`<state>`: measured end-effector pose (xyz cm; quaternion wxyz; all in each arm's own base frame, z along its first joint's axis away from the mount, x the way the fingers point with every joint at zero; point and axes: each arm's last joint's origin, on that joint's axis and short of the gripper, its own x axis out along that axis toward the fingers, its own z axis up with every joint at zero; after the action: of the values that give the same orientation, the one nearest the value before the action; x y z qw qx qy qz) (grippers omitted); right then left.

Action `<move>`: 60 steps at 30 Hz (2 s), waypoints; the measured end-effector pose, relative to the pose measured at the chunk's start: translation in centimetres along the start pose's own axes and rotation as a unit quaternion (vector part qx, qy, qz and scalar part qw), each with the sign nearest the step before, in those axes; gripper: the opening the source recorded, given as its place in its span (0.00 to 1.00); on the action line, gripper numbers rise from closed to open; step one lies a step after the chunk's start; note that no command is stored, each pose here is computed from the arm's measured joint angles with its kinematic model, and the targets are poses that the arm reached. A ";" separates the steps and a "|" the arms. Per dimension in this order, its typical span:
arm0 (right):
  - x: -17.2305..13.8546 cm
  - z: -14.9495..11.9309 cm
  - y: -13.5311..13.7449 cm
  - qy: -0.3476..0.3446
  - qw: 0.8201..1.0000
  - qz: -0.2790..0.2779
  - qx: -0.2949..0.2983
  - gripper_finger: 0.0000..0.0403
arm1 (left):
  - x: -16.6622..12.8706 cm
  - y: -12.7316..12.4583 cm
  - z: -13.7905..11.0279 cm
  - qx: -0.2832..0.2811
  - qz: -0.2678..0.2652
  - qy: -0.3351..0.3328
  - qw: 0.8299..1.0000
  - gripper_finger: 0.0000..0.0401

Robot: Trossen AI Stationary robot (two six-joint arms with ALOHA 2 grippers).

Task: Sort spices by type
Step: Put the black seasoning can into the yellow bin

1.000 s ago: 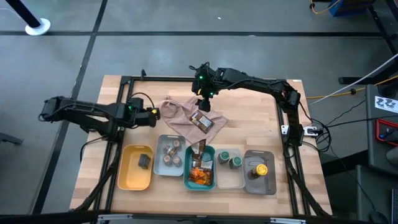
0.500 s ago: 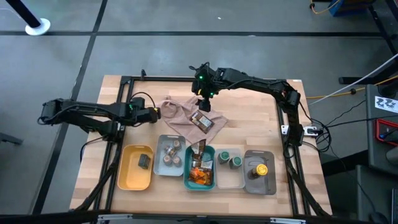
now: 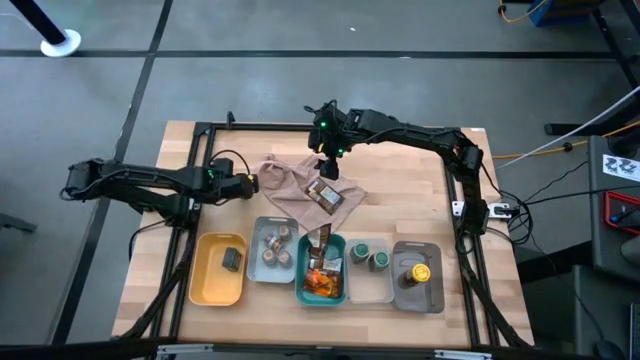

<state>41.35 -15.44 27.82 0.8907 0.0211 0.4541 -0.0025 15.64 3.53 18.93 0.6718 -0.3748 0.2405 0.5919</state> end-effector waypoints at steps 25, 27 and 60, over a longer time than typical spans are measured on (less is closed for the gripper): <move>0.0 0.0 0.0 0.001 1.000 0.000 0.000 0.66 | 2.6 -0.7 -0.1 0.061 0.046 0.042 0.996 0.42; 0.0 0.0 0.0 0.001 1.000 0.000 0.000 0.66 | 3.0 -0.8 -0.1 0.067 0.049 0.043 0.996 0.39; 0.0 -0.6 0.2 0.029 1.000 0.008 0.007 0.66 | -13.5 0.2 0.7 0.085 -0.151 0.309 0.935 0.26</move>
<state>40.87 -15.26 27.50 0.8768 0.0311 0.4799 0.0021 12.92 -4.18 29.70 0.6751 -0.5123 0.4262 0.3163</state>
